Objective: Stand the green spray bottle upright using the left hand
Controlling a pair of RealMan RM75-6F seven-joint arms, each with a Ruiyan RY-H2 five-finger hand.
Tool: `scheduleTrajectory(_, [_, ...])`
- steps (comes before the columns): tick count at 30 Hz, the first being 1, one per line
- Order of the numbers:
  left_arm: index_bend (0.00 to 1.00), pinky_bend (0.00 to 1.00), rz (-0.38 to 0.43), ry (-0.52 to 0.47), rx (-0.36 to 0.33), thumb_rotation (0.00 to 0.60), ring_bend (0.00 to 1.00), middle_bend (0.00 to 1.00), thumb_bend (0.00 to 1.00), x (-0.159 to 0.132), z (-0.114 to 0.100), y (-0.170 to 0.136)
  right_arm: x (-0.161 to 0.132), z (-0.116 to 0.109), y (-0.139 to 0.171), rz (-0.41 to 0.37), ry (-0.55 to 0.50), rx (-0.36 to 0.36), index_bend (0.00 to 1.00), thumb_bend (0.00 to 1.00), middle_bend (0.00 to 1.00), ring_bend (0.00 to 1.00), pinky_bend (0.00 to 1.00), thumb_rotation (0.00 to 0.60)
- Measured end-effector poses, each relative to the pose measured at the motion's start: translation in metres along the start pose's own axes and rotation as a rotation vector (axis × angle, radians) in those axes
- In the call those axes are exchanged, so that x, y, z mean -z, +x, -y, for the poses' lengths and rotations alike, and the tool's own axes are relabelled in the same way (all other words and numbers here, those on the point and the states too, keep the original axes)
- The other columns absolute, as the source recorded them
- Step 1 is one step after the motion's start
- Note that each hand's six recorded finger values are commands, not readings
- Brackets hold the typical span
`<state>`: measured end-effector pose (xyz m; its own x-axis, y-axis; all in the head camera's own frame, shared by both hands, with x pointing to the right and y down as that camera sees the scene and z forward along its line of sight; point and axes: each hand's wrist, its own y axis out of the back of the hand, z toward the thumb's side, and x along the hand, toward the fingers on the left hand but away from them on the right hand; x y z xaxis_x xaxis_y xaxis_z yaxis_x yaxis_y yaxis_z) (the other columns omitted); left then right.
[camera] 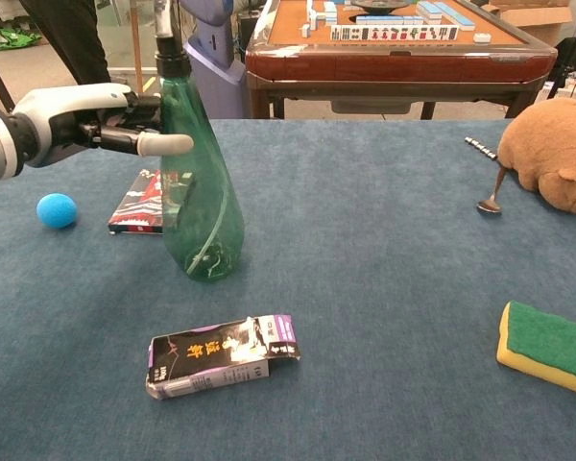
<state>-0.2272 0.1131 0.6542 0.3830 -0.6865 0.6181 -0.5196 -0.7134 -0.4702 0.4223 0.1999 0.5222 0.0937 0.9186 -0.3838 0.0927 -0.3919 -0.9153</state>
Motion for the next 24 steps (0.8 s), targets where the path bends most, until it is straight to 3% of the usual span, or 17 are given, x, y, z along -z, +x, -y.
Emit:
scheduleTrajectory(3, [0.00,0.00,0.003,0.005,0.010,0.347,0.00,0.00,0.28,-0.002,0.001,-0.003,0.001,0.000,0.001,0.003,-0.002,0.001,0.29,0.25,0.23,0.14,0.18,0.600])
scheduleTrajectory(17, [0.00,0.00,-0.005,0.056,-0.002,0.355,0.00,0.00,0.28,0.012,-0.011,-0.042,0.006,0.001,0.001,0.009,-0.007,-0.002,0.29,0.25,0.23,0.14,0.18,0.600])
scheduleTrajectory(20, [0.00,0.00,-0.018,0.080,-0.019,0.445,0.00,0.00,0.28,0.021,-0.016,-0.055,0.007,0.002,0.001,0.012,-0.007,-0.005,0.29,0.25,0.23,0.14,0.18,0.600])
scheduleTrajectory(22, [0.00,0.00,-0.031,0.096,-0.036,0.560,0.00,0.00,0.28,0.028,-0.021,-0.064,0.008,0.002,0.000,0.012,-0.007,-0.008,0.29,0.25,0.23,0.14,0.18,0.600])
scheduleTrajectory(24, [0.00,0.00,-0.044,0.111,-0.066,0.600,0.00,0.00,0.28,0.036,-0.026,-0.073,0.009,0.004,-0.001,0.012,-0.009,-0.012,0.29,0.25,0.23,0.14,0.18,0.600])
